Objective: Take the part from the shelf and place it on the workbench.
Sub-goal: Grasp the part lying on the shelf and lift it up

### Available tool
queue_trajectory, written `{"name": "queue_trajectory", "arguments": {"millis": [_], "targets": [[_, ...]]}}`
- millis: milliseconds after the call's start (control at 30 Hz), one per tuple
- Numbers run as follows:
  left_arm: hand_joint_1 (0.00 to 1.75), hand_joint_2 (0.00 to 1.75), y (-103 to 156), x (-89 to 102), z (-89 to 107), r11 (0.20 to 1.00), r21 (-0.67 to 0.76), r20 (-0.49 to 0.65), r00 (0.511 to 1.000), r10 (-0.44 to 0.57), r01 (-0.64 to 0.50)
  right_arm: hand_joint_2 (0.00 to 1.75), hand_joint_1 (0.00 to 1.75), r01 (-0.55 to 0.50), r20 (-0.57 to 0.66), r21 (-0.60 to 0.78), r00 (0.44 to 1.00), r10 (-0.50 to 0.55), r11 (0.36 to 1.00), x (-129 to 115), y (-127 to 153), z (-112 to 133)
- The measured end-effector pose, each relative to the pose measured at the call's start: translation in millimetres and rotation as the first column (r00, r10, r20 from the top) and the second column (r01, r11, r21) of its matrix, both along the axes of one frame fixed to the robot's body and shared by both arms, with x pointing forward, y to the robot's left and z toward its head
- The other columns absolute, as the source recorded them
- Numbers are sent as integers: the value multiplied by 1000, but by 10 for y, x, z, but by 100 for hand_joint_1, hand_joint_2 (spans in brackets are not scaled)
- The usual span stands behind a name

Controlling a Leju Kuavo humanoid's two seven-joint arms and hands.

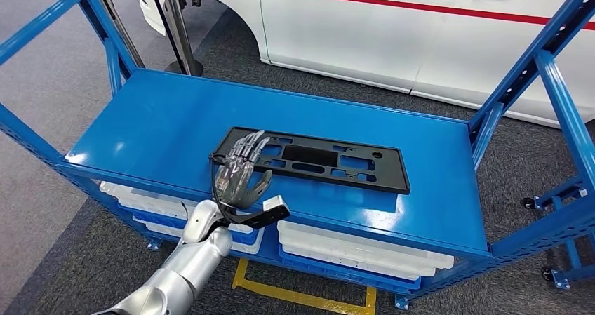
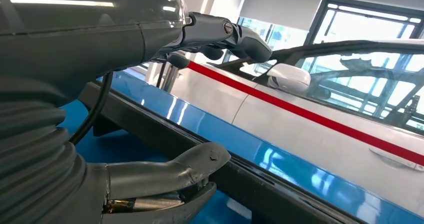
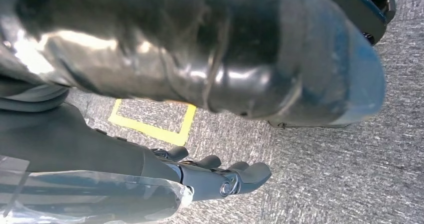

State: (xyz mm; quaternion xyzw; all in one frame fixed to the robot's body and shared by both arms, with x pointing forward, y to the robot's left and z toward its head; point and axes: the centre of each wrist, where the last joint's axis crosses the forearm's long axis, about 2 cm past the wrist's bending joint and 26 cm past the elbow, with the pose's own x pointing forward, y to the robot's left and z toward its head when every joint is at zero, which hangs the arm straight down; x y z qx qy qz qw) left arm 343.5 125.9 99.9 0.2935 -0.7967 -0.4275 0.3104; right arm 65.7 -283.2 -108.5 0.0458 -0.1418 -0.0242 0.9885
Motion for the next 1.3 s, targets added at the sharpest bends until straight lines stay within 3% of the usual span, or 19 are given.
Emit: {"name": "queue_trajectory", "arguments": {"millis": [300, 567, 867, 900, 1000, 1033, 1300], "targets": [[0, 175, 78, 8, -121, 998, 30, -86, 995, 49, -47, 0, 0, -6, 2, 0, 1000, 6, 1000, 12, 2, 2], [0, 175, 436, 94, -242, 983, 118, -138, 978, 153, -137, 0, 0, 1, 8, 7, 1000, -2, 1000, 1, 4, 0], [4, 175, 759, 209, -244, 964, 165, -143, 962, 234, -210, 0, 0, 10, 13, 5, 1000, -10, 1000, -25, 3, -4], [36, 175, 788, 217, -245, 962, 168, -143, 961, 238, -214, 0, 0, 11, 14, 5, 1000, -11, 1000, -28, 3, -4], [164, 175, 853, 233, -246, 959, 177, -141, 959, 247, -221, 0, 0, 12, 14, 5, 1000, -12, 1000, -34, 3, -5], [175, 175, 869, 236, -247, 958, 179, -140, 958, 249, -223, 0, 0, 12, 14, 5, 1000, -12, 1000, -34, 3, -5], [175, 175, 933, 268, -227, 956, 190, -123, 960, 250, -224, 0, 0, 22, 17, 5, 1000, -22, 1000, -40, 3, -6]]}}
